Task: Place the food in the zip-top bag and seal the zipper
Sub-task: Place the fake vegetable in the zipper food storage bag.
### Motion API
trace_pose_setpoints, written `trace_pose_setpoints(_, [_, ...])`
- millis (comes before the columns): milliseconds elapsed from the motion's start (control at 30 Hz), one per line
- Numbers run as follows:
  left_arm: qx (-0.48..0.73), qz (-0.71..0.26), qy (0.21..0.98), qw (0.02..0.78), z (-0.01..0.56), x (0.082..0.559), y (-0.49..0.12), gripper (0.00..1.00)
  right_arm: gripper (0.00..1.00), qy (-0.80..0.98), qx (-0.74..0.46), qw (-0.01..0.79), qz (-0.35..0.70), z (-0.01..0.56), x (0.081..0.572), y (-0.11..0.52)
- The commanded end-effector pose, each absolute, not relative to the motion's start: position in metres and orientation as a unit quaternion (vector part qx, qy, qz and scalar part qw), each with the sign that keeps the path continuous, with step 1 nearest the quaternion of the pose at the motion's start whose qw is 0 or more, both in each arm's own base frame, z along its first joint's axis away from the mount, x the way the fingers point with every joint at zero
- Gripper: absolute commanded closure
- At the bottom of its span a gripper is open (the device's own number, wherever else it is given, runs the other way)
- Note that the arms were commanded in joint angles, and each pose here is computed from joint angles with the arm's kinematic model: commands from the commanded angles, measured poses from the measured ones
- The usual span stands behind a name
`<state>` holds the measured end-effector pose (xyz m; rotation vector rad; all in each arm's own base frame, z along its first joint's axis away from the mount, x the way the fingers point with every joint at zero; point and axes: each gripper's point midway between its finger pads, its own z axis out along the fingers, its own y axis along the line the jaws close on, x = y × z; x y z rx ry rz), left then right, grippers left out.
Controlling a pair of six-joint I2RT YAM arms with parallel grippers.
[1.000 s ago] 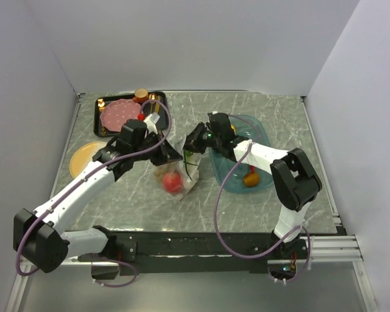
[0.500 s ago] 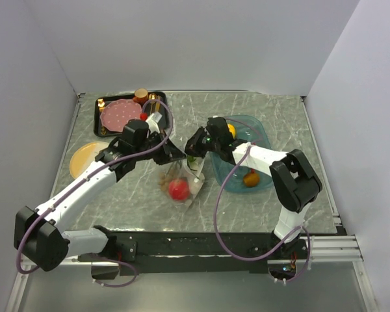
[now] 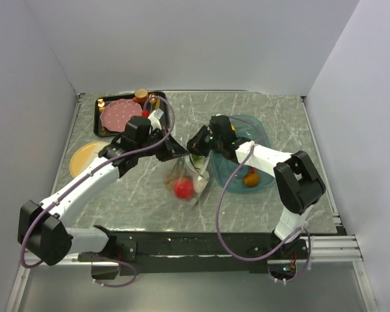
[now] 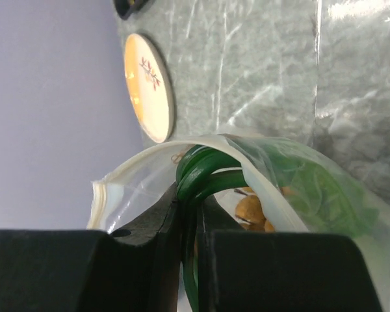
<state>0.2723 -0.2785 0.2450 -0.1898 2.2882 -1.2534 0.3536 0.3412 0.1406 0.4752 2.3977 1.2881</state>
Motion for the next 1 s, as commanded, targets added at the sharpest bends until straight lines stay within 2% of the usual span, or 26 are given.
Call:
trace_pose_setpoints(0, [-0.037, -0.530, 0.802, 0.274, 0.282, 0.268, -0.294, 0.99, 1.00, 0.864, 0.125, 0.221, 0.435, 0.149, 0.358, 0.358])
trace_pose_setpoints(100, [-0.043, -0.528, 0.796, 0.294, 0.290, 0.271, -0.290, 0.99, 1.00, 0.895, 0.102, 0.251, 0.354, 0.131, 0.353, 0.349])
trace_pose_setpoints(233, [-0.047, -0.515, 0.792, 0.325, 0.304, 0.280, -0.285, 0.99, 1.00, 0.914, 0.044, 0.260, 0.308, 0.104, 0.326, 0.344])
trace_pose_setpoints(433, [-0.090, -0.480, 0.794, 0.361, 0.308, 0.298, -0.269, 0.99, 1.00, 0.930, 0.024, 0.253, 0.264, 0.081, 0.306, 0.324])
trace_pose_setpoints(533, [-0.103, -0.477, 0.787, 0.378, 0.315, 0.301, -0.256, 0.99, 1.00, 0.931, 0.017, 0.258, 0.257, 0.078, 0.301, 0.318])
trace_pose_setpoints(700, [-0.116, -0.450, 0.805, 0.369, 0.294, 0.305, -0.247, 0.99, 1.00, 0.919, -0.019, 0.275, 0.282, 0.103, 0.299, 0.325])
trace_pose_setpoints(800, [-0.119, -0.455, 0.796, 0.380, 0.298, 0.305, -0.244, 0.99, 0.87, 0.901, -0.020, 0.296, 0.316, 0.129, 0.303, 0.324])
trace_pose_setpoints(833, [-0.116, -0.451, 0.800, 0.379, 0.295, 0.306, -0.244, 0.99, 0.61, 0.895, -0.024, 0.300, 0.329, 0.139, 0.303, 0.325])
trace_pose_setpoints(867, [-0.115, -0.447, 0.802, 0.378, 0.293, 0.307, -0.244, 0.99, 0.51, 0.888, -0.026, 0.314, 0.336, 0.152, 0.305, 0.322])
trace_pose_setpoints(967, [-0.111, -0.432, 0.811, 0.378, 0.285, 0.311, -0.243, 0.99, 0.37, 0.877, -0.039, 0.326, 0.351, 0.175, 0.308, 0.320])
